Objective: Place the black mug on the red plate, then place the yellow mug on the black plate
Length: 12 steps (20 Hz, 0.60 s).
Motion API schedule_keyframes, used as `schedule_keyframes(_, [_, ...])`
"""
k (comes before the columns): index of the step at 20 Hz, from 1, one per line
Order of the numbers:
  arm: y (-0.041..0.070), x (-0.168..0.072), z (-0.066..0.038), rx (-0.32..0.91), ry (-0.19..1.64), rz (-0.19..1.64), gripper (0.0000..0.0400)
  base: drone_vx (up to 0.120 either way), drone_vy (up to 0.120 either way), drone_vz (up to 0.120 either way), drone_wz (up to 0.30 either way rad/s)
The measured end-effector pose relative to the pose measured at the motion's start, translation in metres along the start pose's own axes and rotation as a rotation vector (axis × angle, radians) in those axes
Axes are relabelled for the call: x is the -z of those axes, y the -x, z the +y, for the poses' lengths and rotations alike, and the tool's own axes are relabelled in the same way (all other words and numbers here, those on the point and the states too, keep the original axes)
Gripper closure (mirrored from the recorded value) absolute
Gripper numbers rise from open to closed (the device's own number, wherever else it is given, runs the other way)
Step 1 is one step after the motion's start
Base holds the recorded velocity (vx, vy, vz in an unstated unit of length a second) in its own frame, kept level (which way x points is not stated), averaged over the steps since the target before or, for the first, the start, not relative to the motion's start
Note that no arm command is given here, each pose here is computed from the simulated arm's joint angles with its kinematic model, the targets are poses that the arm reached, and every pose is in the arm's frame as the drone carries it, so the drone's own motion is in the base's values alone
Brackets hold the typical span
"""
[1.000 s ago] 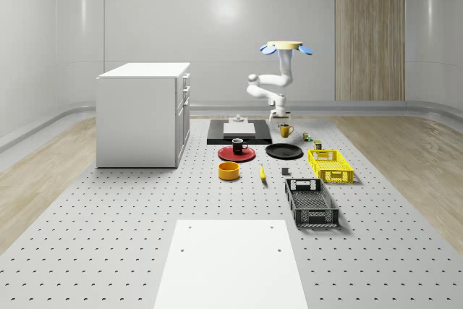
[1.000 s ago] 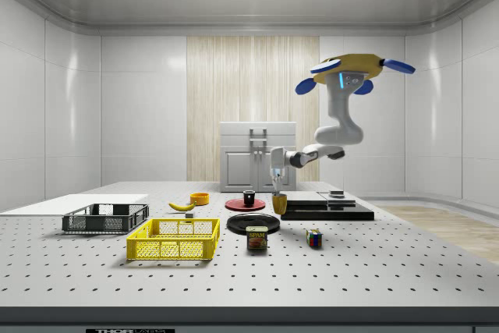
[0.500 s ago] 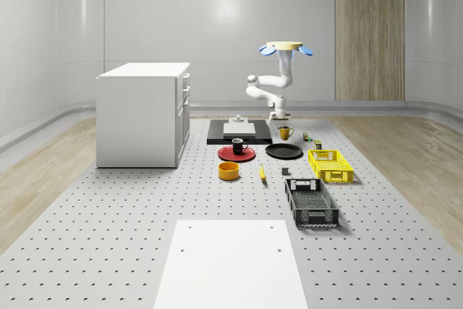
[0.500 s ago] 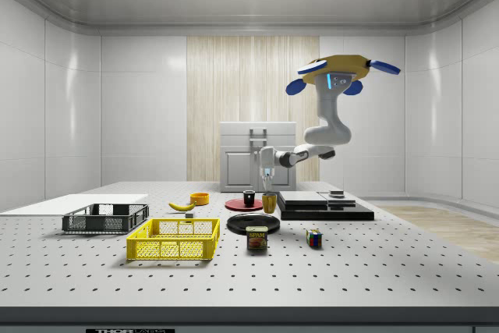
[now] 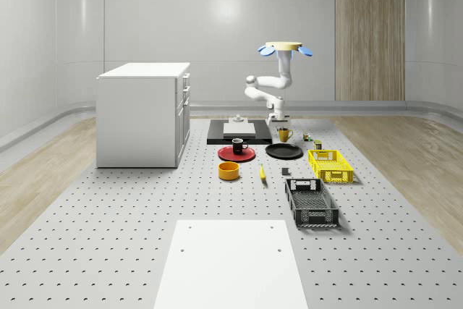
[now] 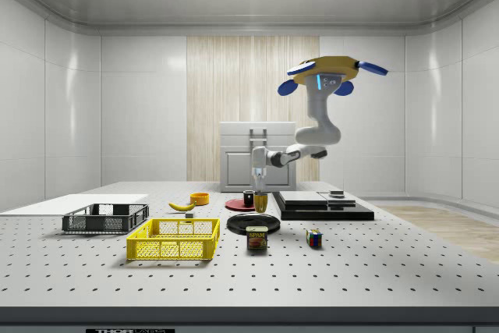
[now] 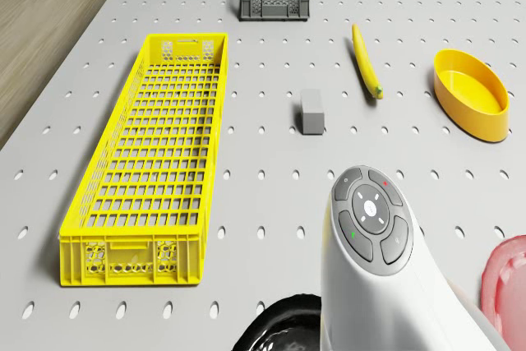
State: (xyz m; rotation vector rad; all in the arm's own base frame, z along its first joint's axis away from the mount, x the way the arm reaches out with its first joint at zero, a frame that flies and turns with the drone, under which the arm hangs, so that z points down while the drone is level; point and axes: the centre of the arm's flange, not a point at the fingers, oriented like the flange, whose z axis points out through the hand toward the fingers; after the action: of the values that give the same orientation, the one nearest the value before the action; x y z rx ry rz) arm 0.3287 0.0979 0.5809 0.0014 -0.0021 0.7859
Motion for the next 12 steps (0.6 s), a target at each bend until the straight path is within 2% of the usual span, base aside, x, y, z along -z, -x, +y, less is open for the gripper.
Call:
schedule_keyframes(4, [0.0, -0.009, 0.0, 0.0, 0.0, 0.0, 0.029, 0.0, 0.0, 0.0, 0.0])
schedule_keyframes(12, [0.0, -0.042, 0.0, 0.0, 0.0, 0.0, 0.029, 0.0, 0.0, 0.0, 0.0])
